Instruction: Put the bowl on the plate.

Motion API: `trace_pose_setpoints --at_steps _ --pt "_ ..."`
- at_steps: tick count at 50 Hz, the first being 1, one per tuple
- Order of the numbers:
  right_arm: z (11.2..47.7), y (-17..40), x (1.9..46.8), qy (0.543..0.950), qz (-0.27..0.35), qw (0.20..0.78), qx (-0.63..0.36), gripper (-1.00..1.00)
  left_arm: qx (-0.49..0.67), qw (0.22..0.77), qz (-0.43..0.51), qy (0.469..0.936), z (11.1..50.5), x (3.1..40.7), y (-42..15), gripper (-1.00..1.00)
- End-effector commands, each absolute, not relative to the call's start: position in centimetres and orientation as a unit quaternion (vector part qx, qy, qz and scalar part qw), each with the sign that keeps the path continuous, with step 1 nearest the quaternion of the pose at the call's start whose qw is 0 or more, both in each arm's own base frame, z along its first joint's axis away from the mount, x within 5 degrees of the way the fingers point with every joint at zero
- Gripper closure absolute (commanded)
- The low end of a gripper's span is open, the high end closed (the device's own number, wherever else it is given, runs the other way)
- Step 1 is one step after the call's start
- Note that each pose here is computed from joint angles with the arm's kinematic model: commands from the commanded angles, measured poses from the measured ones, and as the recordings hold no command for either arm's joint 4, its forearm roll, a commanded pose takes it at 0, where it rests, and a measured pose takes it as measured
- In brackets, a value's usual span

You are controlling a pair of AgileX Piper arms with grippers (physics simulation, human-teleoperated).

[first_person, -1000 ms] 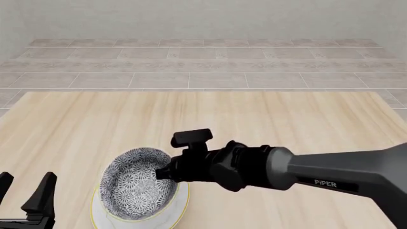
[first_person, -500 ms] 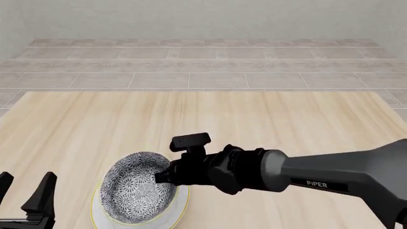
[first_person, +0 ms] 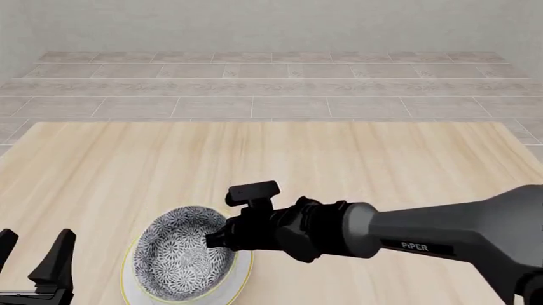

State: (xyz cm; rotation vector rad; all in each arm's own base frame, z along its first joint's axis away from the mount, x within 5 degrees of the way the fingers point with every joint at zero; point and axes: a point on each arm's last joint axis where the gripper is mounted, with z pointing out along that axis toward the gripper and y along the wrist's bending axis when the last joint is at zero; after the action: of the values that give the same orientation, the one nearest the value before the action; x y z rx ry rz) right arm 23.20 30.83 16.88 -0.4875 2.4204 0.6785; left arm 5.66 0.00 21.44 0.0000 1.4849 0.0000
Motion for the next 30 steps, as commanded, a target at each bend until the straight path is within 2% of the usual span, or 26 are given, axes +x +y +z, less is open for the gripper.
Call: trace_pose_setpoints --at_steps 1,30 --pt "16.76 31.03 23.23 0.907 0.26 0.283 -0.17 1.0 0.0 0.737 0.0 0.676 21.44 5.66 0.0 -1.0" --pt "16.02 30.96 23.37 0.909 0.259 0.281 -0.164 1.0 0.0 0.737 0.0 0.676 21.44 5.66 0.0 -1.0"
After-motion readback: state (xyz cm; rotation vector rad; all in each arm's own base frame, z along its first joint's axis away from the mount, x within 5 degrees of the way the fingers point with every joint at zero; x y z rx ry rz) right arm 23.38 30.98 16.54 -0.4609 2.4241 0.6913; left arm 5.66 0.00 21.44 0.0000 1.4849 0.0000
